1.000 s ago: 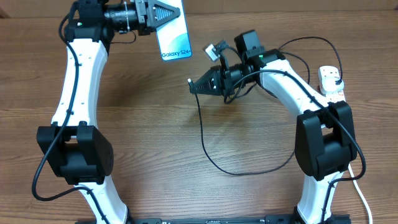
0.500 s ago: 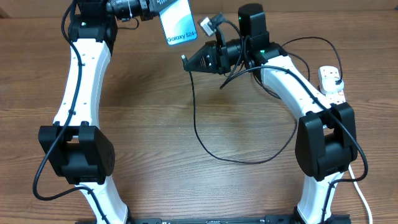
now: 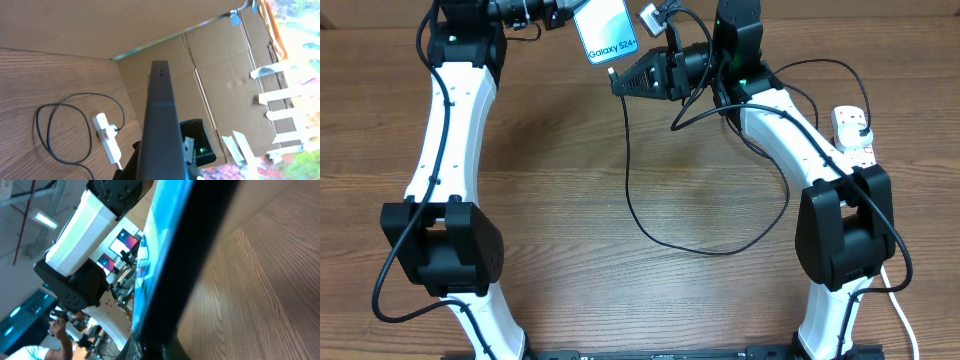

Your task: Plug charger to phone and switch on socket

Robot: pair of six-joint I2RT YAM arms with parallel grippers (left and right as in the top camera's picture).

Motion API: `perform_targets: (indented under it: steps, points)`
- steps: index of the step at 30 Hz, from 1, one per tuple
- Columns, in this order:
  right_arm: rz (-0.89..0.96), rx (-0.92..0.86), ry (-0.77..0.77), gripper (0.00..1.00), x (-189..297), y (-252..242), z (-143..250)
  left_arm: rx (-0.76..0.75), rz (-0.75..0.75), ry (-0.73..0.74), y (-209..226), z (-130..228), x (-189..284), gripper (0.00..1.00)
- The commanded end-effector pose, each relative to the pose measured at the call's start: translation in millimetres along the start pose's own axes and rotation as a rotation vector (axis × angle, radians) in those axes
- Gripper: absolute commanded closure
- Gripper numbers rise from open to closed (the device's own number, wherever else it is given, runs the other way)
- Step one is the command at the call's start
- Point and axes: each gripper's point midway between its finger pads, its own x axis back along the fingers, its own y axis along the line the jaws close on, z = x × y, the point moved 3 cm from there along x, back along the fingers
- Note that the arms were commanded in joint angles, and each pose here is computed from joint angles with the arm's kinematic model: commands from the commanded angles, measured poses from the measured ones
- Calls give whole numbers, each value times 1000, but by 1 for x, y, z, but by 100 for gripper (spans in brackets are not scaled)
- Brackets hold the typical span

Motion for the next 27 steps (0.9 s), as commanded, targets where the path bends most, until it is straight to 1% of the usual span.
perform_targets:
  steps: [1,5,20,27]
  points:
    - [20,7,-30,96,2,21,-17,-9,20,-5,-17,-6,18,96]
    - [28,7,-40,96,2,20,-18,-8,23,-1,-16,-7,25,96]
    - [27,-22,-65,96,2,29,-28,-9,24,3,-16,-6,22,96]
    - [34,-50,-82,96,2,28,-30,-1,13,-19,-15,-9,21,96]
